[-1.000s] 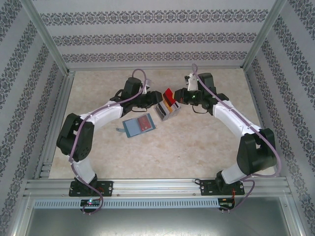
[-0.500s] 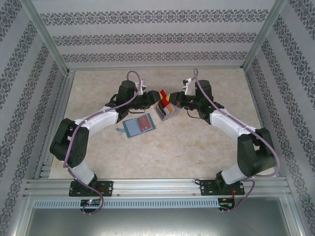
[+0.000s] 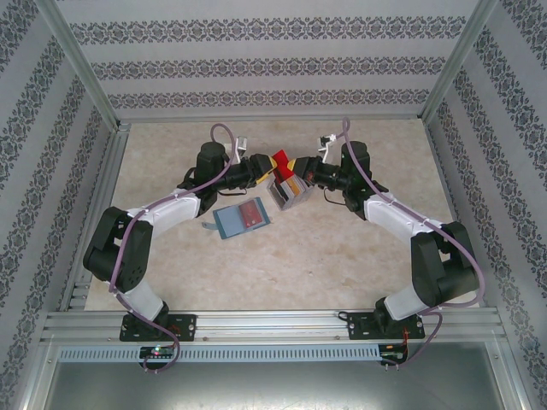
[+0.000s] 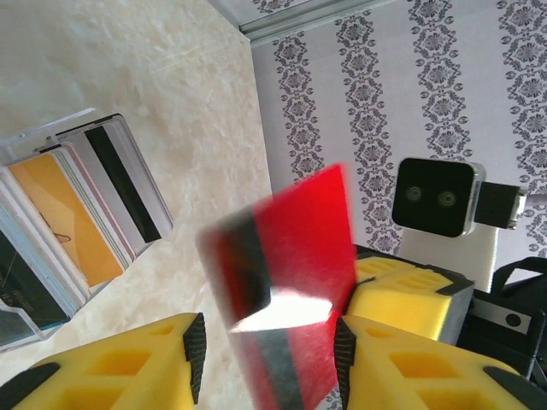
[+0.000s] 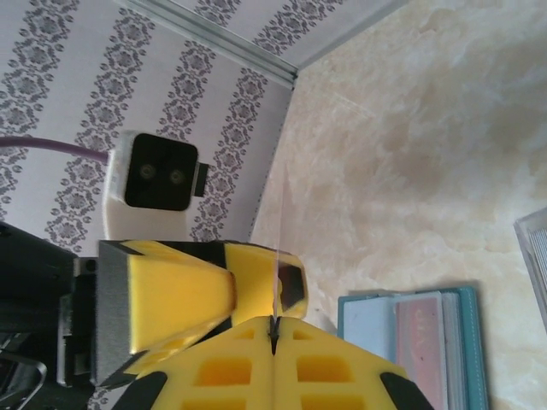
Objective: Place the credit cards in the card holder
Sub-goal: Insert the credit card into the card slot.
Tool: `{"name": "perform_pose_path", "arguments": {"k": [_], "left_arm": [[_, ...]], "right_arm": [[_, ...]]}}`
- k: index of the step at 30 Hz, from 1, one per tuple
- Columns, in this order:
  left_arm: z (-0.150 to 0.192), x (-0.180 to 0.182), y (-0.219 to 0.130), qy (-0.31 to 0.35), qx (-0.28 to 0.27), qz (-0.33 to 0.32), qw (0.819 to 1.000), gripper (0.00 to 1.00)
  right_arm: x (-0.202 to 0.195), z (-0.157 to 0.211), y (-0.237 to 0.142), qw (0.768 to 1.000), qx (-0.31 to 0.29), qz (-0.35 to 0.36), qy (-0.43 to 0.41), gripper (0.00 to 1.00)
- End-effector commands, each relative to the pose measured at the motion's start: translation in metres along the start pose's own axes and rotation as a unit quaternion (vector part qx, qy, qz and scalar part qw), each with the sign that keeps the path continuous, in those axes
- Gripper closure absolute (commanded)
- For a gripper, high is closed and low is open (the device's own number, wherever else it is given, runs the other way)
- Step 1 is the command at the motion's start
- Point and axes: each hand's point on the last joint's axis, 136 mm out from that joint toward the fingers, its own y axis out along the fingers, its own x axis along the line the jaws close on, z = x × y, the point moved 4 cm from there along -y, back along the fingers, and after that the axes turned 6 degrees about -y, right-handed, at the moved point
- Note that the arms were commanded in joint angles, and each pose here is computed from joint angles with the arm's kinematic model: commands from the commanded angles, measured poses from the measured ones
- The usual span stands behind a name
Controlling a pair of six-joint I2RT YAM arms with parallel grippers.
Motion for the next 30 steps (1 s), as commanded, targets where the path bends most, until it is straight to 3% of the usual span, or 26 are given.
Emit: {"name": "perform_pose_path", "arguments": {"k": [1, 13, 17, 24, 28, 30], "left_arm": [[-0.002, -0.014, -0.006, 0.009, -0.001, 0.031, 0.999, 0.54], [-0.004, -0.02, -0.007, 0.011, -0.003, 0.044, 0.999, 0.59], [-0.006, -0.024, -0.008, 0.015, -0.006, 0.047, 0.999, 0.69], [-0.004, -0.021, -0.013, 0.02, -0.015, 0.029, 0.999, 0.98], [-0.003, -0.013, -0.017, 0.018, -0.015, 0.007, 1.0, 1.0], [-0.001, -0.006, -0.022, 0.019, -0.013, -0.011, 1.0, 1.0]], "right_arm": [[0.007, -0.009, -0.003, 0.999, -0.026, -0.014, -0.015, 0.93], [0.008, 0.0, 0.012, 1.0, -0.005, -0.026, -0.004, 0.93], [0.007, 0.003, 0.013, 1.0, -0.003, -0.024, -0.001, 0.93], [0.001, 0.005, 0.011, 1.0, -0.004, -0.012, 0.0, 0.92], [-0.003, 0.009, 0.014, 1.0, 0.002, -0.006, 0.003, 0.88], [-0.006, 0.012, 0.014, 1.0, 0.007, 0.001, 0.002, 0.79]]}}
